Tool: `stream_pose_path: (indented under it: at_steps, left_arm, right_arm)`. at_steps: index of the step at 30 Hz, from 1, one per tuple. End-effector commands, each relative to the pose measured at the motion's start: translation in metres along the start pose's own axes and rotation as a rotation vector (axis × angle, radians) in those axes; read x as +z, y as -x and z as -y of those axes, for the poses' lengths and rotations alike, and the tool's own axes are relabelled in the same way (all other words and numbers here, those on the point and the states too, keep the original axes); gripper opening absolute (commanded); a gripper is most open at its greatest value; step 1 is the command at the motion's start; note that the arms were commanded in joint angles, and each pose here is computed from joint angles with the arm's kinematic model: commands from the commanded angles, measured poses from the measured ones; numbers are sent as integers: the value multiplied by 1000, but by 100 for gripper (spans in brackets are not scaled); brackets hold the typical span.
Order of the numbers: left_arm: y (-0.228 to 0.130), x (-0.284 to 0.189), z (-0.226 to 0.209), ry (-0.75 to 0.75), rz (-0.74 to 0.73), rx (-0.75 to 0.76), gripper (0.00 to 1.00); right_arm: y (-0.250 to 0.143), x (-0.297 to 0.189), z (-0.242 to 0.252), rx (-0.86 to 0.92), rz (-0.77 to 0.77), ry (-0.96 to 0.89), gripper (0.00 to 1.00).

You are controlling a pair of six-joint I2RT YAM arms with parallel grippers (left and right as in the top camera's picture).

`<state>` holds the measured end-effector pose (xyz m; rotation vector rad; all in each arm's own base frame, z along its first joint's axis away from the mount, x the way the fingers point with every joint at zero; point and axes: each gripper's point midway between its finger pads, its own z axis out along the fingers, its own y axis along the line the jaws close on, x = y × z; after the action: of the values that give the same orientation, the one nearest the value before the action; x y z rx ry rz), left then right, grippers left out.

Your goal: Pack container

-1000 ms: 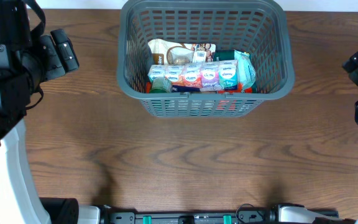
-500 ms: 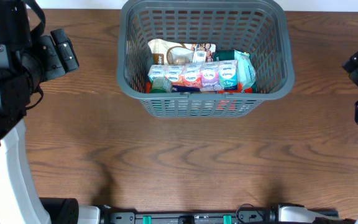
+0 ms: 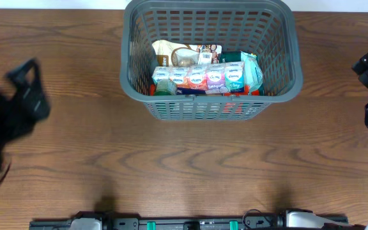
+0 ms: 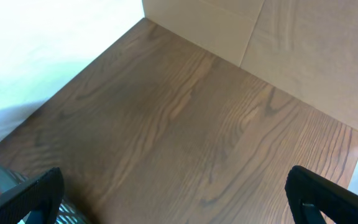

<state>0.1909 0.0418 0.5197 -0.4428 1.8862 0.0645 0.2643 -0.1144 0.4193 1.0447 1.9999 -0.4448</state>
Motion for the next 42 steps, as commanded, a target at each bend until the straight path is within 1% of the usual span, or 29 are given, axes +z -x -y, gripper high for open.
stream_pose_path:
  at_steps: [1, 5, 9, 16, 23, 28, 33, 42]
  left_arm:
    - [-4, -18, -12, 5, 55, -21, 99]
    - [-16, -31, -20, -18, 125, -46, 99]
    - [-41, -25, -25, -30, 160, -60, 99]
    - [-113, 20, -32, -32, 140, -76, 99]
    - [-190, 80, -42, 1, 111, -156, 99]
    - [-234, 105, -45, -9, 88, -171, 98]
    - [-266, 118, -43, -43, 63, -166, 99]
    - [-304, 129, -47, -55, 34, -158, 99]
  right_arm:
    - [1, 0, 4, 17, 5, -13, 99]
    - [1, 0, 4, 17, 5, -12, 99]
    - [1, 0, 4, 17, 5, -12, 99]
    - [1, 0, 4, 17, 5, -12, 99]
    - [1, 0, 4, 17, 5, -12, 99]
    - [1, 0, 4, 17, 5, -13, 99]
    - [1, 0, 4, 17, 5, -12, 99]
    - [1, 0, 4, 17, 5, -12, 99]
